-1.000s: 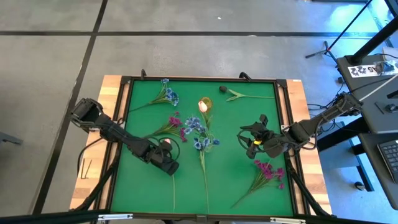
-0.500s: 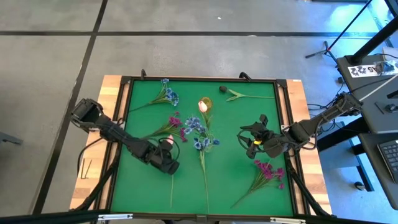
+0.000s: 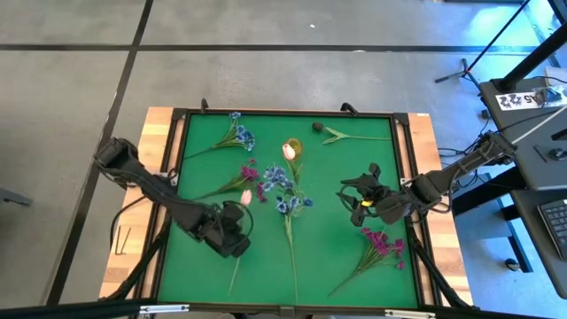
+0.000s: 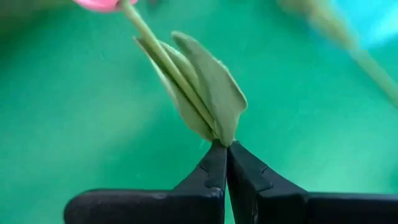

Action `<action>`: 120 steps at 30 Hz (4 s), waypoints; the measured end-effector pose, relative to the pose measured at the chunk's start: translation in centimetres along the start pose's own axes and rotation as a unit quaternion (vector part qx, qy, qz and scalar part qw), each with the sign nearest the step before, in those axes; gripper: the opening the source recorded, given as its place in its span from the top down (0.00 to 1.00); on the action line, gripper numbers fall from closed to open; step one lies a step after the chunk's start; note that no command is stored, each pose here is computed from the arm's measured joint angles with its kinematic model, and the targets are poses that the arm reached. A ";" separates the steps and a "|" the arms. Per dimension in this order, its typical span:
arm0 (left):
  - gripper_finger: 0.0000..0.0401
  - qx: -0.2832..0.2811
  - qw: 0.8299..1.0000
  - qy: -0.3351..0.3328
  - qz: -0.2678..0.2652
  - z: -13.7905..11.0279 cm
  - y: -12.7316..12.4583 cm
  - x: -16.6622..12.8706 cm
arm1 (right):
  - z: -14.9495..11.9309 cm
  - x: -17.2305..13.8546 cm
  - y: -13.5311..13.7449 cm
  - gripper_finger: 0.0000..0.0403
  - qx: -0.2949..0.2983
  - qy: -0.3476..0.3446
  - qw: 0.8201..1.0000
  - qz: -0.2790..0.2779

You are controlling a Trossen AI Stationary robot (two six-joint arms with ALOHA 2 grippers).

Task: Sort flowers into vase by color
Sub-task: Put the pink flower into the transparent vase

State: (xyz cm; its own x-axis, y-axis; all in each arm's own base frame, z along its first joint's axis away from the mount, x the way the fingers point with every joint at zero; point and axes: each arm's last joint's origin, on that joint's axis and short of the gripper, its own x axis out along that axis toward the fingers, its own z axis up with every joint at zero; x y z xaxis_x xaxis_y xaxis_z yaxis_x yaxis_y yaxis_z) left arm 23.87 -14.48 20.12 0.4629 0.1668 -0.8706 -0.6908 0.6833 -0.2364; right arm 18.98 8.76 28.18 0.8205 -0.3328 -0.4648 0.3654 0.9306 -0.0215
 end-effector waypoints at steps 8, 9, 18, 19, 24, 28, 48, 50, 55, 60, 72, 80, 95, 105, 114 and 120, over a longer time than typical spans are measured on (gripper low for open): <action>1.00 0.079 0.984 -0.155 0.038 2.3 -1.9 -7.0 | 1.5 -0.1 0.8 0.55 0.003 -0.056 0.998 0.040; 1.00 0.088 0.980 -0.172 0.042 2.5 -2.1 -7.6 | 1.7 -0.2 0.9 0.55 -0.001 -0.064 0.997 0.052; 1.00 0.190 0.938 -0.284 0.054 4.5 -3.7 -12.5 | 3.9 -0.8 1.9 0.55 -0.028 -0.153 0.980 0.128; 1.00 0.196 0.936 -0.288 0.053 4.9 -3.9 -13.0 | 4.2 -0.9 1.9 0.55 -0.030 -0.165 0.976 0.137; 1.00 0.225 0.920 -0.319 0.046 6.8 -4.8 -16.1 | 5.4 -1.6 2.3 0.55 -0.035 -0.222 0.956 0.187; 1.00 0.242 0.901 -0.357 0.044 8.3 -5.2 -19.2 | 6.1 -2.0 2.3 0.55 -0.033 -0.261 0.944 0.199; 1.00 0.321 0.835 -0.440 -0.081 18.2 -6.8 -22.3 | 9.9 2.3 -1.8 0.55 -0.014 -0.374 0.896 0.240; 1.00 0.321 0.828 -0.448 -0.101 18.9 -6.8 -22.3 | 10.5 2.2 -2.1 0.55 -0.009 -0.373 0.894 0.247; 1.00 0.321 0.819 -0.459 -0.123 20.1 -6.5 -22.3 | 12.9 2.2 -1.5 0.55 -0.019 -0.356 0.898 0.257; 1.00 0.329 0.809 -0.476 -0.103 21.0 -6.1 -22.3 | 15.3 2.9 -0.5 0.55 -0.047 -0.299 0.921 0.244; 1.00 0.333 0.802 -0.486 -0.096 21.5 -5.5 -22.8 | 18.3 4.4 0.6 0.55 -0.056 -0.264 0.942 0.198; 1.00 0.351 0.808 -0.466 -0.085 21.0 -5.3 -22.5 | 18.2 4.3 0.5 0.55 -0.056 -0.258 0.944 0.196; 1.00 0.351 0.808 -0.466 -0.085 21.0 -5.3 -22.6 | 18.0 4.4 0.5 0.94 -0.061 -0.244 0.946 0.204; 0.99 0.344 0.812 -0.466 -0.071 21.0 -5.2 -22.5 | 17.9 4.4 0.5 0.98 -0.067 -0.242 0.948 0.196; 0.84 0.360 0.811 -0.461 -0.001 19.6 -4.9 -23.2 | 18.6 1.5 -1.3 0.99 -0.059 -0.268 0.950 0.151; 0.75 0.342 0.822 -0.456 0.001 17.9 -3.4 -25.3 | 18.1 -0.7 -2.7 0.99 -0.057 -0.257 0.956 0.133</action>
State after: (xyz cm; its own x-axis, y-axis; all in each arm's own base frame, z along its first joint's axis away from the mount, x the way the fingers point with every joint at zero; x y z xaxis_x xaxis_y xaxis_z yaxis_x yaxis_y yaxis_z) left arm 24.49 -8.33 50.69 0.9007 0.4197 -0.1120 -0.3637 0.8697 0.3337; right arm 25.40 3.76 44.56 0.9959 -0.0862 0.0279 0.0880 0.9934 -0.0741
